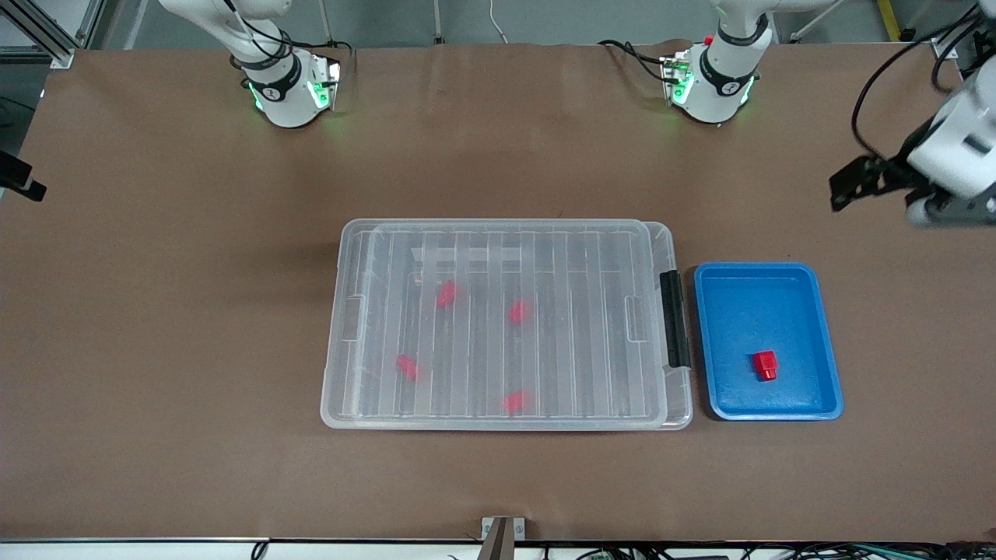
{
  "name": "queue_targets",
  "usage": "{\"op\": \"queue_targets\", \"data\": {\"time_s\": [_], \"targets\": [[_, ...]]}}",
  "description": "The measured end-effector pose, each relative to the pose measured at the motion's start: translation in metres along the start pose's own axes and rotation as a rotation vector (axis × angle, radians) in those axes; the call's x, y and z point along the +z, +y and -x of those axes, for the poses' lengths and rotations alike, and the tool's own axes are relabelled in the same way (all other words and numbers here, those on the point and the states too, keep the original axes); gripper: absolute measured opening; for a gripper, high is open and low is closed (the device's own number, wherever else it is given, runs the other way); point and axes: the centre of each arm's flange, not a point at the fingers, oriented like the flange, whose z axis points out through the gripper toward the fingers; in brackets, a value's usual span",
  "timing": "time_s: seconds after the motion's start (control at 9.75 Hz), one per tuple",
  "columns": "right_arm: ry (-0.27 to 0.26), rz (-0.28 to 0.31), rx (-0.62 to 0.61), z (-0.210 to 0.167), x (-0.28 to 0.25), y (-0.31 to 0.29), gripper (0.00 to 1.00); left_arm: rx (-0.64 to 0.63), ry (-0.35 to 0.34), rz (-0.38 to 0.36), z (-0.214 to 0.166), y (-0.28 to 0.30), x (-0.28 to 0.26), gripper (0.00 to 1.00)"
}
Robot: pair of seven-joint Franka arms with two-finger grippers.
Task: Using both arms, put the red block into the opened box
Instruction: 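Reach the left gripper to the red block while the right gripper reaches the box, then grasp the red block in the blue tray with the left gripper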
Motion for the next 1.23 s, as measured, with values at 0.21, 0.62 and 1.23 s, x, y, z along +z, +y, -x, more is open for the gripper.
{"op": "queue_targets", "data": {"time_s": [0.21, 0.62, 1.23], "targets": [[-0.004, -0.004, -0.089, -0.011, 0.013, -0.05, 1.0, -0.009, -0.033, 0.017, -0.06, -0.002, 0.099, 1.0], [-0.061, -0.03, -0.256, -0.075, 0.151, -0.195, 1.0, -0.063, 0.003, 0.052, -0.119, -0.034, 0.248, 1.0], [-0.036, -0.019, -0.219, -0.096, 0.293, -0.273, 1.0, -0.088, -0.007, 0.053, -0.133, -0.057, 0.373, 0.85]]}}
